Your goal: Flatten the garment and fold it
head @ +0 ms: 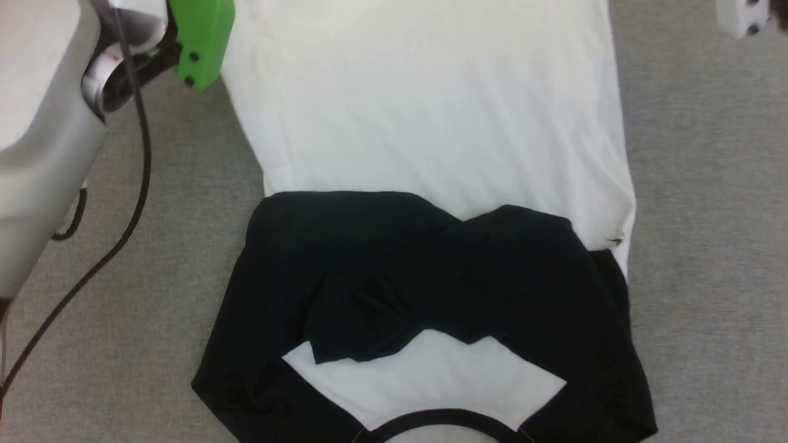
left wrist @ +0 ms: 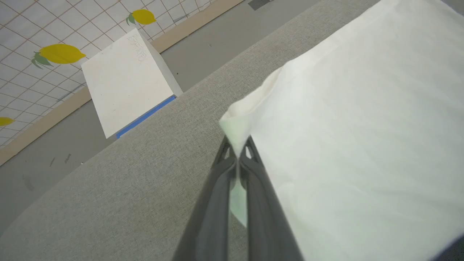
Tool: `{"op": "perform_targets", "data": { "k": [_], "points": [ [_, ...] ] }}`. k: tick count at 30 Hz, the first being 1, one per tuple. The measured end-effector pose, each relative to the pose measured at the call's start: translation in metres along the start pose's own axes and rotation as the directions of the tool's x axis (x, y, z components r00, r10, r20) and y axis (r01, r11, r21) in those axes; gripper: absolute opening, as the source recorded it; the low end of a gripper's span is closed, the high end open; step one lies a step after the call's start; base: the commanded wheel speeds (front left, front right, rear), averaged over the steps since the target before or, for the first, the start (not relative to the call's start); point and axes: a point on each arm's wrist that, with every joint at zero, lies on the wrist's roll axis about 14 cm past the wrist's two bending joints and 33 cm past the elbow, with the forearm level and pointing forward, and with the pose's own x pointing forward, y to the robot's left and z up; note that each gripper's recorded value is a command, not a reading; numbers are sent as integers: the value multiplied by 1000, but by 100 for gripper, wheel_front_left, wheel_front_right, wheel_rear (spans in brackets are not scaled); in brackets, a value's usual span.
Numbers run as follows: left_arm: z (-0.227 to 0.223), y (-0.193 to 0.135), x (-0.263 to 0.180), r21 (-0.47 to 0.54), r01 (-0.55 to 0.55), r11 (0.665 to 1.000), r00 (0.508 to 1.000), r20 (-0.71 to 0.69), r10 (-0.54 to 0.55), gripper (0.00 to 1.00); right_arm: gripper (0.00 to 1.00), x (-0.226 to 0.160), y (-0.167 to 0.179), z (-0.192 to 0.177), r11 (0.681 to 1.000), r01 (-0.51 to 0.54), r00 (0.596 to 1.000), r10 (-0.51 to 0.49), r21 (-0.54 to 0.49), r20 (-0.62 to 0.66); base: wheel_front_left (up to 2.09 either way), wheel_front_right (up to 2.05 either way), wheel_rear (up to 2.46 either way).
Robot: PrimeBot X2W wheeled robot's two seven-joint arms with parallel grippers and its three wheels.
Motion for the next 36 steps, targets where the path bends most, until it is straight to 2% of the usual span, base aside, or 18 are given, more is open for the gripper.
{"op": "perform_targets", "data": {
  "k": [5, 10, 15, 19, 20, 21, 27, 32, 36],
  "points": [
    [0, 4, 12, 21, 4, 1000, 1000, 17, -5, 0, 100, 32, 1, -9, 1000, -19, 986, 23, 23, -164, 0, 0, 0],
    [-13, 11, 24, 12, 3, 1000, 1000, 10, -3, 0, 100, 68, 17, -26, 997, -54, 967, 65, 52, -245, 0, 0, 0],
    [-38, 17, 34, -10, 0, 1000, 999, -32, -1, 0, 100, 100, 39, -61, 993, -90, 937, 109, 72, -333, 0, 0, 0],
    [-55, 22, 38, -23, -9, 1000, 998, -66, 7, 0, 100, 111, 45, -68, 992, -104, 935, 123, 73, -333, 0, 0, 0],
    [-57, 23, 40, -28, -10, 1000, 997, -71, 8, 0, 38, 111, 45, -67, 992, -105, 937, 123, 73, -328, 0, 0, 0],
    [-58, 24, 41, -35, -11, 999, 997, -73, 8, 0, 0, 111, 44, -66, 992, -103, 940, 123, 78, -317, 0, 0, 0],
    [-57, 27, 42, -47, -21, 999, 998, -66, 18, 0, 0, 106, 41, -55, 990, -99, 965, 119, 98, -232, 0, 0, 0],
    [-37, 37, 31, -54, -55, 997, 998, 11, 56, 0, 0, 91, 26, -26, 995, -61, 996, 66, 83, -61, 0, 0, 0],
    [-15, 41, 15, -52, -78, 996, 993, 84, 82, 0, 0, 70, 24, -5, 996, -56, 997, 52, 67, 49, 0, 0, 0]
  ]
}}
